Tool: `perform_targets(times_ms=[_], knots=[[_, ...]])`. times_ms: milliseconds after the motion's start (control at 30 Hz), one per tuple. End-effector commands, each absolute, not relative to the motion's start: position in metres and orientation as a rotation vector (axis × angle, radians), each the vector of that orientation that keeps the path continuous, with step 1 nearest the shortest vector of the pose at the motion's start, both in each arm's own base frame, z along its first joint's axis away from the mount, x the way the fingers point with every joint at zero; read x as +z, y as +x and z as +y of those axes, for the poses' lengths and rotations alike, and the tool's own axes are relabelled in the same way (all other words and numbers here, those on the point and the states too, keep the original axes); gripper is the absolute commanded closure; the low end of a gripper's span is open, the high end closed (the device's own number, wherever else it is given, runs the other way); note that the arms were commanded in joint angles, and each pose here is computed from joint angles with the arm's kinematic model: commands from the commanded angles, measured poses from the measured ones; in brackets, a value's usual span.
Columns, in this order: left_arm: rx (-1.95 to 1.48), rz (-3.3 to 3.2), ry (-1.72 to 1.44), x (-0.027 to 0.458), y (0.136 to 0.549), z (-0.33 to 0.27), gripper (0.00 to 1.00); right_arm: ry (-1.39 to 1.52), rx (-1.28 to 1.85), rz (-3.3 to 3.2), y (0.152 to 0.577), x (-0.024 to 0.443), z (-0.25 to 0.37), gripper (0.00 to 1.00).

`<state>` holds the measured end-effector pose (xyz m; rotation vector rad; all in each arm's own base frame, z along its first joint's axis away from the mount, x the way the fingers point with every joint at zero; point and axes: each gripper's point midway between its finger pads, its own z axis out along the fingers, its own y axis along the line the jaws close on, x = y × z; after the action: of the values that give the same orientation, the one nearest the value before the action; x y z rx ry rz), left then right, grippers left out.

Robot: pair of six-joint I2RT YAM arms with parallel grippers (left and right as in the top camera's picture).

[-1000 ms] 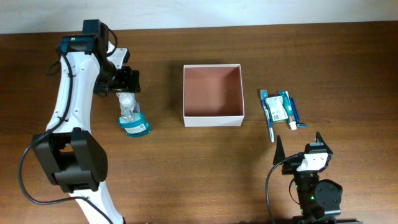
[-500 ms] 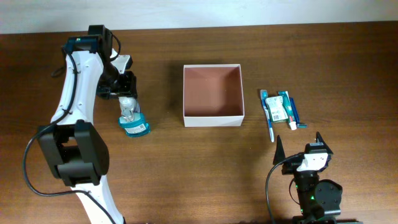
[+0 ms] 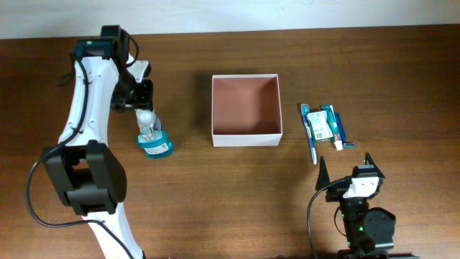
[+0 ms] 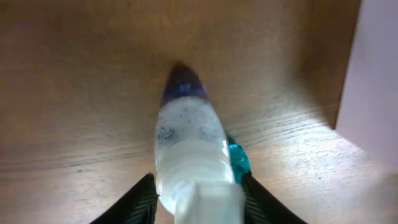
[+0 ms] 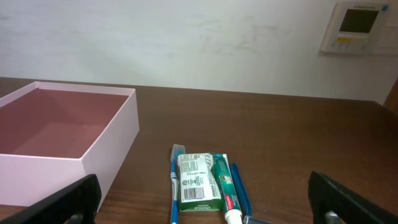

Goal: Pack container
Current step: 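Lower the left gripper and grasp the clear soap pump bottle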

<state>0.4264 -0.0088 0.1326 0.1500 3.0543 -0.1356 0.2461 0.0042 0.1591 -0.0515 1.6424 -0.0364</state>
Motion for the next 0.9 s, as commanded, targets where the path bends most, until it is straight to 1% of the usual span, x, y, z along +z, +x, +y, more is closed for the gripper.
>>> perform_targets(times_ms=[0, 333, 600, 733, 867], knots=[[-0.115, 2.996, 0.161, 0.152, 0.437, -0.008, 0.63, -0.041, -0.034, 1.647, 0.246, 0.156, 0.003, 0.01], [-0.116, 2.990, 0.187, 0.156, 0.437, -0.016, 0.67, -0.041, -0.034, 1.647, 0.246, 0.156, 0.003, 0.01], [-0.115, 2.981, 0.187, 0.167, 0.437, -0.016, 0.66, -0.041, -0.034, 1.647, 0.246, 0.156, 0.003, 0.01], [-0.106, 2.906, 0.186, 0.190, 0.448, -0.016, 0.66, -0.041, -0.034, 1.647, 0.246, 0.156, 0.003, 0.01], [-0.109, 2.811, 0.101, 0.220, 0.462, -0.016, 0.66, -0.041, -0.034, 1.647, 0.246, 0.156, 0.003, 0.01]])
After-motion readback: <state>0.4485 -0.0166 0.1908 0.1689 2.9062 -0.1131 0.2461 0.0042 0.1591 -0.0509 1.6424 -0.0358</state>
